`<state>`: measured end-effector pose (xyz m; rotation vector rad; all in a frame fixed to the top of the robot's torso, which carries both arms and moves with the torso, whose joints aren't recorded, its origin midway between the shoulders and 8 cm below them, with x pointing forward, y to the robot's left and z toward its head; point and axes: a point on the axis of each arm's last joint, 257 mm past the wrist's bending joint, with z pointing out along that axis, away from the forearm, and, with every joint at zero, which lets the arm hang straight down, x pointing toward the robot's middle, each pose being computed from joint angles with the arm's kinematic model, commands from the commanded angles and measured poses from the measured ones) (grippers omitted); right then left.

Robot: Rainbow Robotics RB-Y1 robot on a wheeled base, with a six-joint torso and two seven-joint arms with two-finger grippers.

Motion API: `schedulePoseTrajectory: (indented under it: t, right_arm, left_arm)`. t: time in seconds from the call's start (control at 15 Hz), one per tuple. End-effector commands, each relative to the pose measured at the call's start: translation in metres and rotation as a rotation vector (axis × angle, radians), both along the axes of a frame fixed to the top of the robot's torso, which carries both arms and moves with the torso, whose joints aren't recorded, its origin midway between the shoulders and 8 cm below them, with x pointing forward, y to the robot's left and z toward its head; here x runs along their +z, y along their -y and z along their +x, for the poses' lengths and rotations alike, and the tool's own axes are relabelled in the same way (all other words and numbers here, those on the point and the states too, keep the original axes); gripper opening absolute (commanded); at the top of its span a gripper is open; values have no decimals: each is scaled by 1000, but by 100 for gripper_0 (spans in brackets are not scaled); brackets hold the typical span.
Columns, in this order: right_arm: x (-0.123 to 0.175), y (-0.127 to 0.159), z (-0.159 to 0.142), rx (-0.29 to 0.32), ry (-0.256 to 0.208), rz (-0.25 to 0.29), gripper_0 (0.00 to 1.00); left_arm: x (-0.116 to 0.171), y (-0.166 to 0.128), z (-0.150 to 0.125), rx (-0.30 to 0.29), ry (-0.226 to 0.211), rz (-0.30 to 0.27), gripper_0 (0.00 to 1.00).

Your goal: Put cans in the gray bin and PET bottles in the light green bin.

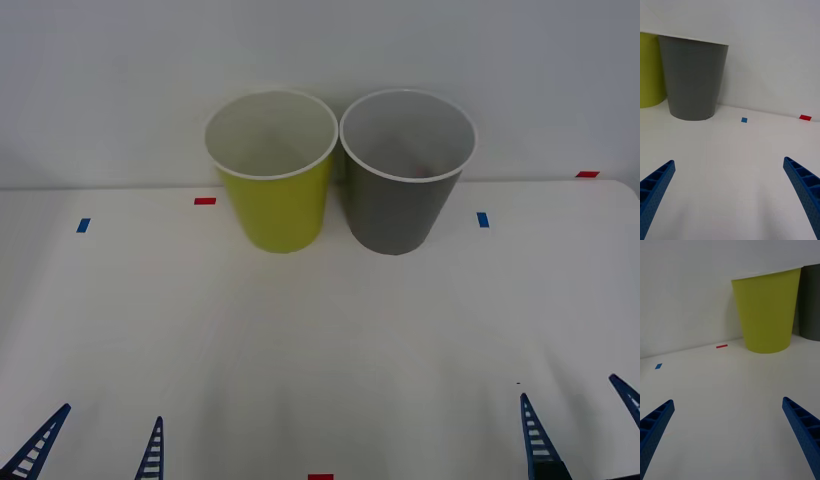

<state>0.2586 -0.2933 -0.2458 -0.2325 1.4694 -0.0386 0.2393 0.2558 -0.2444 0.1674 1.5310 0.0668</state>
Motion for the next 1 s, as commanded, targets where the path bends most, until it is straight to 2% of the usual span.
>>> schedulePoseTrajectory:
  t: [0.07,0.27,1.0]
  right_arm:
    - [-1,-5,-29,-5,-7,63,100]
    - [-1,-10,-30,-9,-2,99,100]
    - [0,-11,-30,-16,1,107,100]
  left_arm:
    - [0,0,0,0,0,0,100]
    - [0,0,0,0,0,0,100]
    - [0,0,0,0,0,0,100]
